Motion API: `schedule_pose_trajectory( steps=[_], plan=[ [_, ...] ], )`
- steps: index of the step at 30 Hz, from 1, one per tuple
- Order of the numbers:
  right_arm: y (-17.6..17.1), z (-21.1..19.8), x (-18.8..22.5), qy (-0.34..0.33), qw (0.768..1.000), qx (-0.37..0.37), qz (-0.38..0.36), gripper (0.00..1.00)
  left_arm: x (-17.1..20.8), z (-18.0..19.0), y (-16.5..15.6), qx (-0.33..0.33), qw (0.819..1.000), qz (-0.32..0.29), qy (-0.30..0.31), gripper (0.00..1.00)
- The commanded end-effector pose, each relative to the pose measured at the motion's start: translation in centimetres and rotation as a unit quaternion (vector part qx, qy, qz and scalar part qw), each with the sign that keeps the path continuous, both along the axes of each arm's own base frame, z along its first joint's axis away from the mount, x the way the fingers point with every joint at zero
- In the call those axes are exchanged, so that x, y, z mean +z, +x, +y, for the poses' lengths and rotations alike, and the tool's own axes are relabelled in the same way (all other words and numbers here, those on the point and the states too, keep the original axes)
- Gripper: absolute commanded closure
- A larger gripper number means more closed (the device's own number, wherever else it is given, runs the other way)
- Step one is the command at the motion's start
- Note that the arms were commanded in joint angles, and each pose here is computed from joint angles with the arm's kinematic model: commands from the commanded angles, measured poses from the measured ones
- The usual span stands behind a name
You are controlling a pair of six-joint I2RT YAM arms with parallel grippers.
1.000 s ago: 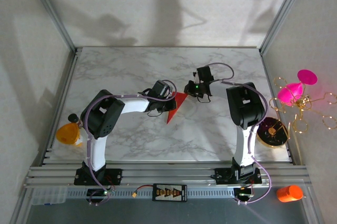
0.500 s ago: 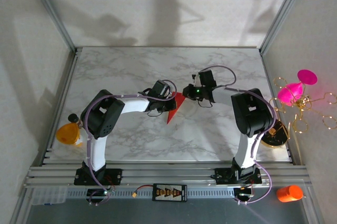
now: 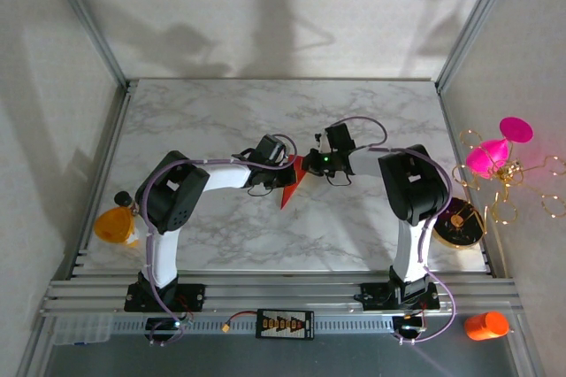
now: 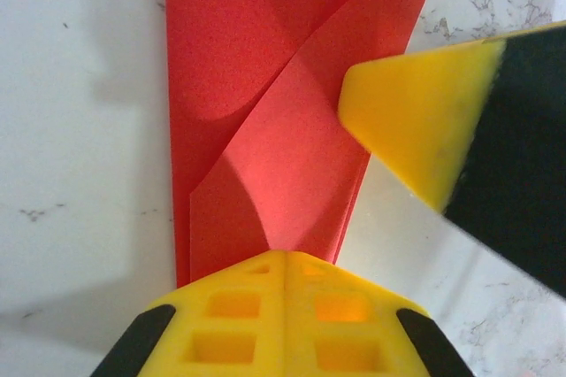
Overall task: Fold a paper plane with a square sheet of paper (pick it up from the middle)
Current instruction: Fold the wing for the fifth time at the center of the table.
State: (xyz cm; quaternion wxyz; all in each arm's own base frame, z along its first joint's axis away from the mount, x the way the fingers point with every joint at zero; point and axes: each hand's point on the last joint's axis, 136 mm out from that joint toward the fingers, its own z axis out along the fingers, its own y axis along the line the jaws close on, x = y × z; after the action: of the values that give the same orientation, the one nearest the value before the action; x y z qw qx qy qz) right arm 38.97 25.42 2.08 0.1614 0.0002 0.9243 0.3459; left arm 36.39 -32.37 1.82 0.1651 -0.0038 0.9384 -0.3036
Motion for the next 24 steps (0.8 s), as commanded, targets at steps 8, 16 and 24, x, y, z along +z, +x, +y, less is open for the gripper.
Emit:
schedule_pose_trajectory(
  steps=[8,16,24],
  plan=[
    [6.5,-6.7,1.3,-0.022,0.994,-0.100,-0.034,0.93,-3.1,1.6,-3.1,-0.011,0.997,0.056,0.048,1.00],
    [3.3,-6.2,4.4,-0.033,0.994,-0.094,-0.054,0.89,4.8,-1.7,0.4,-0.007,0.999,-0.014,-0.041,0.91],
    [0.7,-6.2,4.9,-0.087,0.989,-0.108,-0.044,0.65,10.5,3.5,2.4,0.075,0.993,-0.074,-0.061,0.61]
  ],
)
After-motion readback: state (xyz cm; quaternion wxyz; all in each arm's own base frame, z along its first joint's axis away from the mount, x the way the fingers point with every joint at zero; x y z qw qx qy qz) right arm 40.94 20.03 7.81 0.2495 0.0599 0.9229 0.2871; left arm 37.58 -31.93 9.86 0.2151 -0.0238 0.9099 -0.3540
